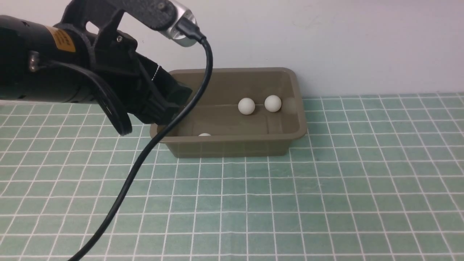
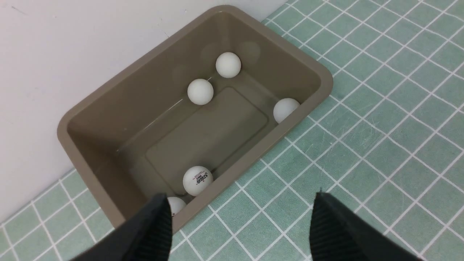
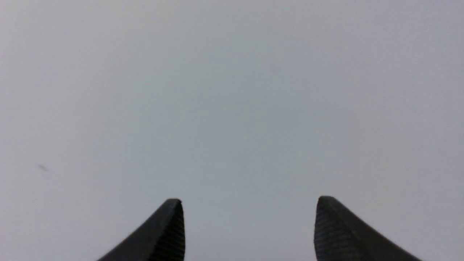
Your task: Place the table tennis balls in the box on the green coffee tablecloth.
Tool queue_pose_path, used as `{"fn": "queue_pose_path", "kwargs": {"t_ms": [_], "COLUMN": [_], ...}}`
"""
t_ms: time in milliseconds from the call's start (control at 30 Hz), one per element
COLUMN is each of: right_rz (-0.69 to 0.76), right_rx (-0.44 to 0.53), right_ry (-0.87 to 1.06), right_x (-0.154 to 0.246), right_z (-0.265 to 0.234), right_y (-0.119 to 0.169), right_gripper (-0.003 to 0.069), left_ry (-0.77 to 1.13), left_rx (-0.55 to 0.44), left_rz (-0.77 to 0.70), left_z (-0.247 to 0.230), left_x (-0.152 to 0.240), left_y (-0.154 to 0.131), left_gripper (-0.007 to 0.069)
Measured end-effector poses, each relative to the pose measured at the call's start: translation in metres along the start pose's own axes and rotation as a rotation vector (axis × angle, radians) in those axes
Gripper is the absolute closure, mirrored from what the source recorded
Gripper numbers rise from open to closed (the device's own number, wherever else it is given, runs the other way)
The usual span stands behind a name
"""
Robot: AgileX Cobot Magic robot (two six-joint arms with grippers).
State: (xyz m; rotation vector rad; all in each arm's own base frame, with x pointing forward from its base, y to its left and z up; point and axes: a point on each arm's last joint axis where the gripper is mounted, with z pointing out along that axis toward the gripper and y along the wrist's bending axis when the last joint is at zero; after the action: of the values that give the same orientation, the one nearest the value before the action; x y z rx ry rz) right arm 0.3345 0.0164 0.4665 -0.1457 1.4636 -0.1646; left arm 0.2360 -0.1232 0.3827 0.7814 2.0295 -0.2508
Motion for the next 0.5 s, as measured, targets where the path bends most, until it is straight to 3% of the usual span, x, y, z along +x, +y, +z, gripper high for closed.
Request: {"fn": "queue_pose_path", "kwargs": {"t_ms": [133, 167, 200, 367, 433, 500], "right_rz": [0.096, 0.149, 0.154, 0.252, 0.237, 0.182], "right_rx": [-0.116, -0.267, -0.282, -0.698, -0.868, -0.97], "right_ry": [-0.124, -0.19, -0.195, -0.254, -0.208, -0.124], "right_x": [-0.034, -0.047, -0.048, -0.062, -0.059, -0.05], "right_z": [-0.029, -0.042, -0.043, -0.068, -0.078, -0.084], "right_y": [0.006, 0.014, 0.015, 0.044, 0.056, 0.063], "right_gripper": [0.0255, 0.0288, 0.0288, 0.035, 0.0368, 0.0372], "left_ry": [-0.004, -0.011, -0.012, -0.029, -0.031, -0.033], "left_rx": [-0.002, -0.004, -0.003, 0.006, 0.013, 0.016], "left_rz": [0.0, -0.001, -0.002, -0.022, -0.032, -0.037], "left_z": [0.0, 0.0, 0.0, 0.0, 0.0, 0.0], "left_x": [0.0, -0.001, -0.001, -0.003, -0.003, -0.003], "left_y": [0.0, 0.0, 0.0, -0.001, -0.001, -0.001], "left_gripper": [0.0166, 0.0166, 0.0166, 0.0166, 0.0166, 0.0166]}}
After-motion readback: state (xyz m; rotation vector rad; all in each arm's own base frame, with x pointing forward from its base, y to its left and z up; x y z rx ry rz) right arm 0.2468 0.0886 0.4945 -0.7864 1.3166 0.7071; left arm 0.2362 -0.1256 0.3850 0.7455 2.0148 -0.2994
